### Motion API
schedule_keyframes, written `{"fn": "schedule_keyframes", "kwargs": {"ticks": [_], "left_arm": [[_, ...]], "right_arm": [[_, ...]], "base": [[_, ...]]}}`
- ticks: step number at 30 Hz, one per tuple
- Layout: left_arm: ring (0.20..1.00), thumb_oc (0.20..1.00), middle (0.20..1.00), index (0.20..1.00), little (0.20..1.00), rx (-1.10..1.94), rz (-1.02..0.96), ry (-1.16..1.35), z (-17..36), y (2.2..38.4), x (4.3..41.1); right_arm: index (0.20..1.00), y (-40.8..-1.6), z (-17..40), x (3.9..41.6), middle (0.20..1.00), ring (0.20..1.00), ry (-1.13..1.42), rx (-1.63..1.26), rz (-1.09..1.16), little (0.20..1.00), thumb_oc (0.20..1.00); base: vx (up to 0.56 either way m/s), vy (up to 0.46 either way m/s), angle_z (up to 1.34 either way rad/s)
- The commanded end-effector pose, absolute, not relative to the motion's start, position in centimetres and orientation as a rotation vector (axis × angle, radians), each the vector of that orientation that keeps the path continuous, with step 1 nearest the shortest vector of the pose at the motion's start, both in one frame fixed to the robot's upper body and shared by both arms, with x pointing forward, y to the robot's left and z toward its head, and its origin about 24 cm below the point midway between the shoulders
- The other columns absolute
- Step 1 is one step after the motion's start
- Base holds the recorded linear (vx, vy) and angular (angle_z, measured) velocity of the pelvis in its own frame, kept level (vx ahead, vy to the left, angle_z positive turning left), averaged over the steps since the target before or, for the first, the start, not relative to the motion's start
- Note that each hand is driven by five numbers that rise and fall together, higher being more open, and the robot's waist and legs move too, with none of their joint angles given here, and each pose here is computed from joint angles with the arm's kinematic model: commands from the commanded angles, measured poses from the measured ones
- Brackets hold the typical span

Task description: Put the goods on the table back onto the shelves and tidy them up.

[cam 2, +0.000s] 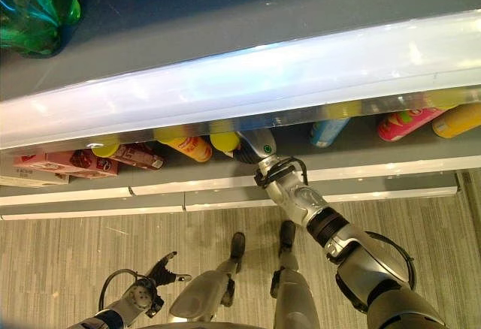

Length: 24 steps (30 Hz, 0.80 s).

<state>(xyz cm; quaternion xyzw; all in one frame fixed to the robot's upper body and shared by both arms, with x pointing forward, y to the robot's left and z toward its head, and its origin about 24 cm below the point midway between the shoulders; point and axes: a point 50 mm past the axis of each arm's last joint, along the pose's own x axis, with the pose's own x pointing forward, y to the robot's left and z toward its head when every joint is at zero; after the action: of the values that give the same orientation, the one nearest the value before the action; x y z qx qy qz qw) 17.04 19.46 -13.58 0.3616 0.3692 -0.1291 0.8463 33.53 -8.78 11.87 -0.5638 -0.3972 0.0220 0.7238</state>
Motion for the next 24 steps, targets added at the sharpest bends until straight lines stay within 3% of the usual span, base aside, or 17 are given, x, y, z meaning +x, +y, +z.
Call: {"fn": "schedule_keyframes", "kwargs": {"ticks": [1, 17, 18, 19, 24], "left_arm": [[1.0, 1.0, 1.0, 1.0, 1.0, 0.854, -0.314, 0.773, -13.4, 20.2, 17.5], [1.0, 1.0, 1.0, 1.0, 1.0, 0.845, -0.303, 0.785, -13.6, 19.9, 17.4], [1.0, 1.0, 1.0, 1.0, 1.0, 0.841, -0.301, 0.785, -13.6, 19.8, 17.4], [1.0, 1.0, 1.0, 1.0, 1.0, 0.84, -0.304, 0.786, -13.6, 19.8, 17.4], [1.0, 1.0, 1.0, 1.0, 1.0, 0.841, -0.301, 0.789, -13.6, 19.7, 17.4]], "right_arm": [[0.2, -7.2, 14.1, 33.9, 0.2, 0.2, -0.994, -1.21, 0.002, 0.2, 0.2], [0.2, -7.2, 11.6, 33.7, 0.2, 0.2, -0.896, -1.243, 0.057, 0.2, 0.2], [0.95, -7.3, 11.2, 33.7, 0.95, 0.95, -0.871, -1.244, 0.069, 0.95, 0.95], [1.0, -7.3, 11.0, 33.6, 1.0, 1.0, -0.858, -1.24, 0.072, 1.0, 1.0], [1.0, -7.2, 10.3, 33.3, 1.0, 1.0, -0.825, -1.224, 0.094, 1.0, 1.0]], "base": [[0.0, 0.0, 0.0], [0.0, -0.003, 0.0], [0.0, 0.0, 0.0], [0.0, 0.0, 0.0], [0.0, 0.0, 0.0]]}}
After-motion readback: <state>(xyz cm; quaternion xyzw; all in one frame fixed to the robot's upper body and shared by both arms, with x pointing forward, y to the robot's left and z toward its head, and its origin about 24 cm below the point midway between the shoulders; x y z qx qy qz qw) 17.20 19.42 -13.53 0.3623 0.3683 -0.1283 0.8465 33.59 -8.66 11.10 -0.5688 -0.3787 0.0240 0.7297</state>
